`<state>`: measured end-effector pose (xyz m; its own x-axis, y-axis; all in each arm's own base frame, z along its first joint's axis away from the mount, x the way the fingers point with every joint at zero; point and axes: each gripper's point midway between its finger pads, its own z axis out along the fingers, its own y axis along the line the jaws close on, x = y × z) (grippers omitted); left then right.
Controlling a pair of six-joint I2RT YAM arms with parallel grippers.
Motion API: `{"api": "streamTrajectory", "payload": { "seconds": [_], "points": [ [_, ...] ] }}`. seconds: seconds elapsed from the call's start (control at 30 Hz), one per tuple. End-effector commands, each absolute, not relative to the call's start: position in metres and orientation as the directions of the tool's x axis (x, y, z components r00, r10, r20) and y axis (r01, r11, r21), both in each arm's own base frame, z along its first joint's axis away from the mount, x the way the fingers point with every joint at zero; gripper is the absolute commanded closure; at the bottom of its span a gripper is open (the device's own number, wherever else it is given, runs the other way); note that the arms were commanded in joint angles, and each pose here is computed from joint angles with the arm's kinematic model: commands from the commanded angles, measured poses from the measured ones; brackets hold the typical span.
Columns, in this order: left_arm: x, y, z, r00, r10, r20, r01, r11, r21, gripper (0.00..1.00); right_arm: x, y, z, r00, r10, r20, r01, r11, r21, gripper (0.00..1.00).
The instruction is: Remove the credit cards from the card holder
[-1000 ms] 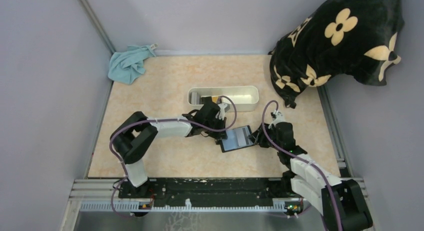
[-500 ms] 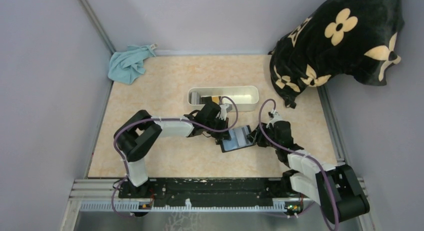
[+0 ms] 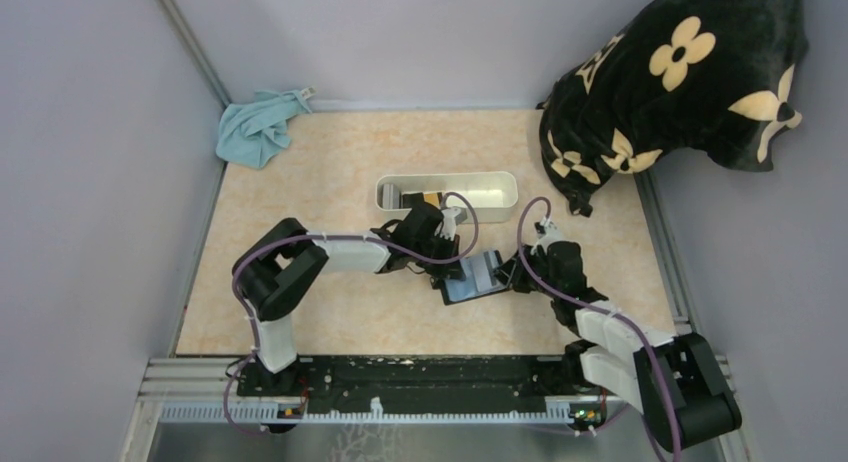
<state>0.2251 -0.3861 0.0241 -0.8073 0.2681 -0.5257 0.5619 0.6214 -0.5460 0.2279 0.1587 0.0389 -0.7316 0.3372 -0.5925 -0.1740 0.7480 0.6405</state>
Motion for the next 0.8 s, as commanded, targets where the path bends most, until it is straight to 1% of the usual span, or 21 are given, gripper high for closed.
{"api": "streamTrajectory", "payload": {
  "seconds": [0.0,0.1,0.17,0.4,0.43,0.6,0.67,0.77],
  "points": [
    [0.209,-0.363,-0.019,-0.846,0.335,-0.415,0.519,0.694,-0.498,1.0,0.233,0.167,0.066,-0.693,0.338,-0.636,-0.246,0.72,0.65,0.82],
    [0.208,-0.365,-0.02,-0.846,0.337,-0.413,0.52,0.691,-0.502,1.0,0.233,0.168,0.071,-0.689,0.342,-0.639,-0.25,0.716,0.652,0.82],
    [0.208,-0.365,-0.021,-0.848,0.335,-0.411,0.517,0.692,-0.503,1.0,0.233,0.168,0.075,-0.684,0.346,-0.643,-0.258,0.709,0.656,0.79],
    [0.206,-0.363,-0.023,-0.85,0.337,-0.404,0.514,0.694,-0.504,1.0,0.232,0.172,0.082,-0.679,0.349,-0.646,-0.279,0.691,0.667,0.8],
    [0.206,-0.363,-0.023,-0.85,0.337,-0.404,0.514,0.694,-0.503,1.0,0.231,0.172,0.082,-0.679,0.349,-0.646,-0.28,0.69,0.668,0.79],
    [0.206,-0.363,-0.025,-0.851,0.339,-0.402,0.514,0.694,-0.504,1.0,0.23,0.176,0.09,-0.677,0.35,-0.647,-0.303,0.669,0.679,0.62],
    [0.204,-0.363,-0.026,-0.852,0.341,-0.397,0.514,0.691,-0.508,1.0,0.23,0.177,0.091,-0.676,0.348,-0.649,-0.307,0.667,0.678,0.6],
    [0.204,-0.363,-0.026,-0.853,0.341,-0.396,0.513,0.689,-0.512,1.0,0.229,0.177,0.092,-0.675,0.352,-0.649,-0.305,0.667,0.679,0.6]
  ]
}}
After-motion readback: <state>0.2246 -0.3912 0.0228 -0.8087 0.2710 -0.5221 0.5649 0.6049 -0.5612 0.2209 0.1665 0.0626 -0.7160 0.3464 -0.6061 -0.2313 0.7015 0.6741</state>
